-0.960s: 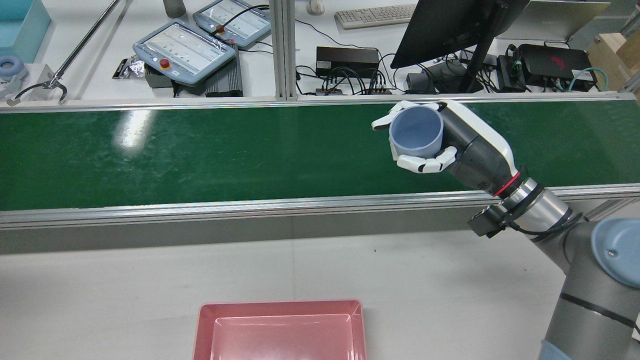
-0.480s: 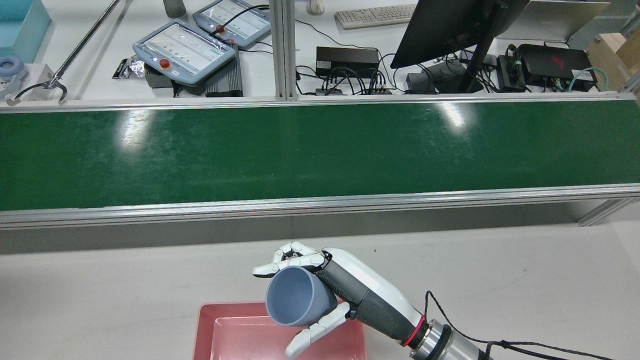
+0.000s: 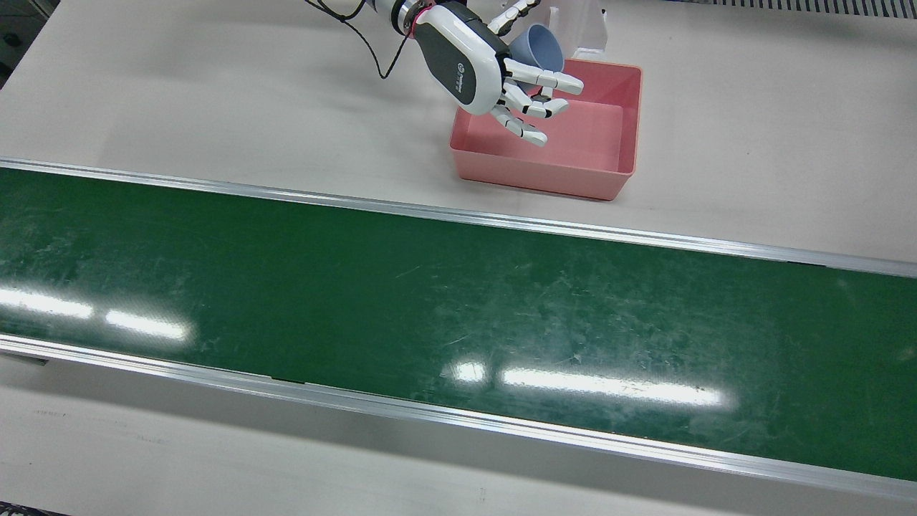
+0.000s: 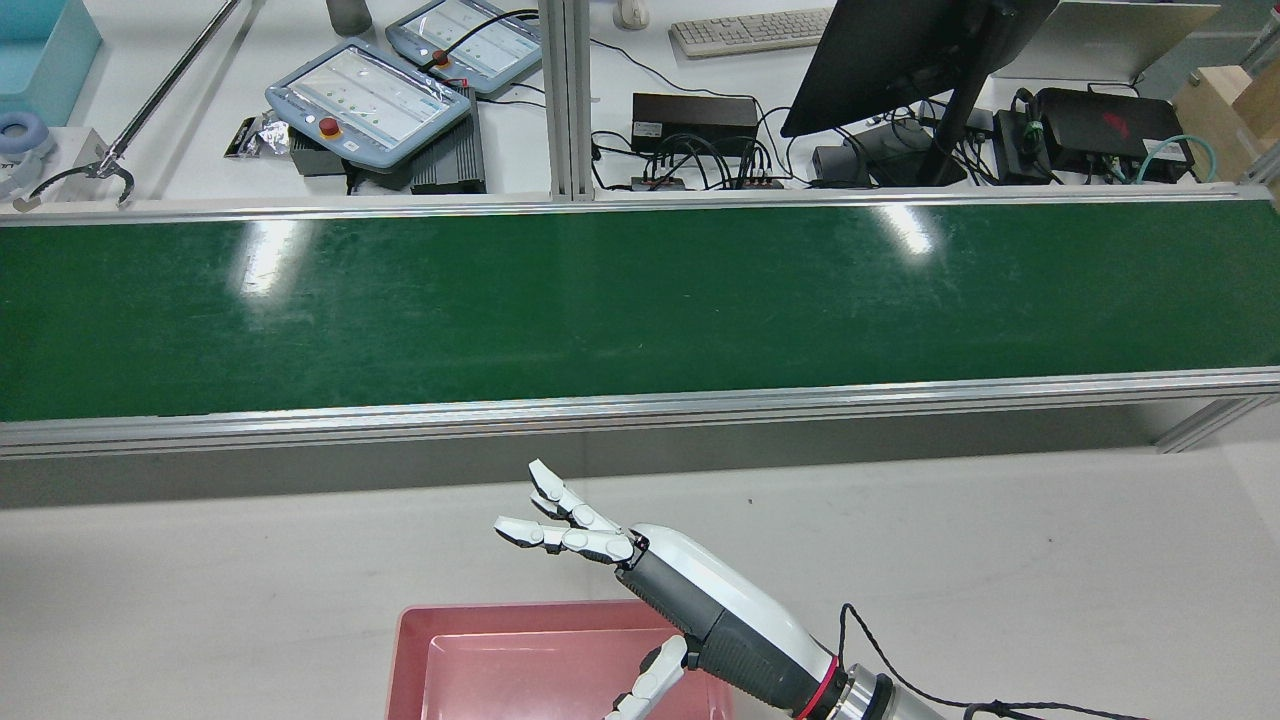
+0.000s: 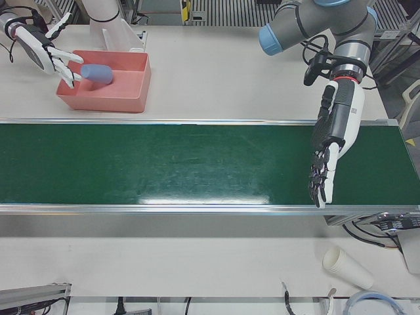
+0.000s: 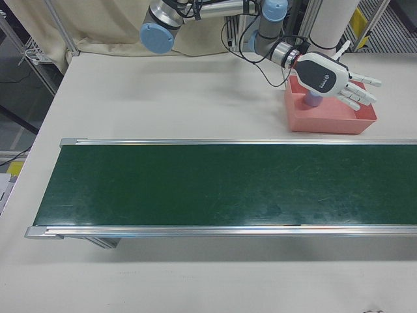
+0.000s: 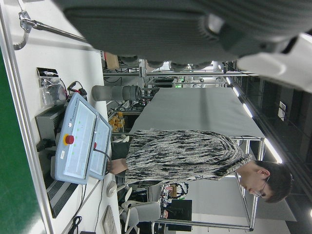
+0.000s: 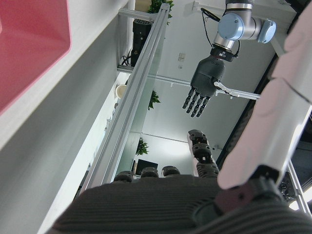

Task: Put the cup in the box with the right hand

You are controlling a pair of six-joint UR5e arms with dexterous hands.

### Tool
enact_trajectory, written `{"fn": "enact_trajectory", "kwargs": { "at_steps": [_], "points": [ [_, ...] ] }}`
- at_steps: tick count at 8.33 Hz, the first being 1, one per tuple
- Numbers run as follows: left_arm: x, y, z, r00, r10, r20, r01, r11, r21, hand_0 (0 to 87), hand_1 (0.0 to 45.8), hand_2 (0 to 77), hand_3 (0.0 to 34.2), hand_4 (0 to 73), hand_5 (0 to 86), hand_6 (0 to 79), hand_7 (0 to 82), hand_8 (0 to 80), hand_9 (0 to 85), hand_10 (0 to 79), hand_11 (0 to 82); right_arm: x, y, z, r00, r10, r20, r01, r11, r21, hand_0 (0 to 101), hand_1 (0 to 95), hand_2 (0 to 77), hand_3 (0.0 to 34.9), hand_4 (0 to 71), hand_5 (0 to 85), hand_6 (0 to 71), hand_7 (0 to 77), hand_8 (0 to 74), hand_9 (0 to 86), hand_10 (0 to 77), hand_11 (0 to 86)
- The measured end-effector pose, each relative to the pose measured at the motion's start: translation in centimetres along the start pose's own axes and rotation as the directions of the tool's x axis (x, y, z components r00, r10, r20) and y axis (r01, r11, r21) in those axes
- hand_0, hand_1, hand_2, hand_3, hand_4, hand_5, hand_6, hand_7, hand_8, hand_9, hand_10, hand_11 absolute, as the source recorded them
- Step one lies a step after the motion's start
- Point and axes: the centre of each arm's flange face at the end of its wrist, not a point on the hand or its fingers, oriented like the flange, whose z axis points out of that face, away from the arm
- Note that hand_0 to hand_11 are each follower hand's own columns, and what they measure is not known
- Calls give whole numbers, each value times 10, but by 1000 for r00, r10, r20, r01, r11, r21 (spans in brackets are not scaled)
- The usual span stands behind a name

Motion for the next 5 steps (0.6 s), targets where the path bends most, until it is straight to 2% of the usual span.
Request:
{"fn": "enact_trajectory", "kwargs": {
  "at_steps": [1, 2, 3, 5],
  "points": [
    [0, 0, 0, 1000, 0, 0, 0, 1000, 0, 1, 5, 5, 0, 11, 5, 0, 5, 0, 0, 0, 0, 1, 0, -1, 1000, 0, -2, 0, 1000, 0, 467, 104, 11, 0, 0, 27, 11, 16, 5, 60, 5, 11],
    [0, 0, 0, 1000, 0, 0, 0, 1000, 0, 0, 5, 5, 0, 11, 5, 0, 5, 0, 0, 0, 0, -1, -1, -1, 1000, 2, -1, -2, 1000, 1, 475, 131, 11, 0, 0, 33, 11, 16, 5, 11, 0, 11],
    [0, 0, 0, 1000, 0, 0, 0, 1000, 0, 0, 5, 5, 0, 11, 5, 0, 5, 0, 0, 0, 0, -11, -9, -2, 1000, 5, 10, -5, 1000, 8, 476, 131, 11, 0, 0, 44, 11, 16, 5, 11, 5, 11],
    [0, 0, 0, 1000, 0, -1, 0, 1000, 0, 0, 5, 5, 0, 11, 5, 5, 5, 0, 0, 0, 0, -57, -46, -9, 998, 23, 59, -26, 999, 47, 476, 131, 11, 0, 0, 44, 11, 11, 5, 5, 0, 11]
  ]
}}
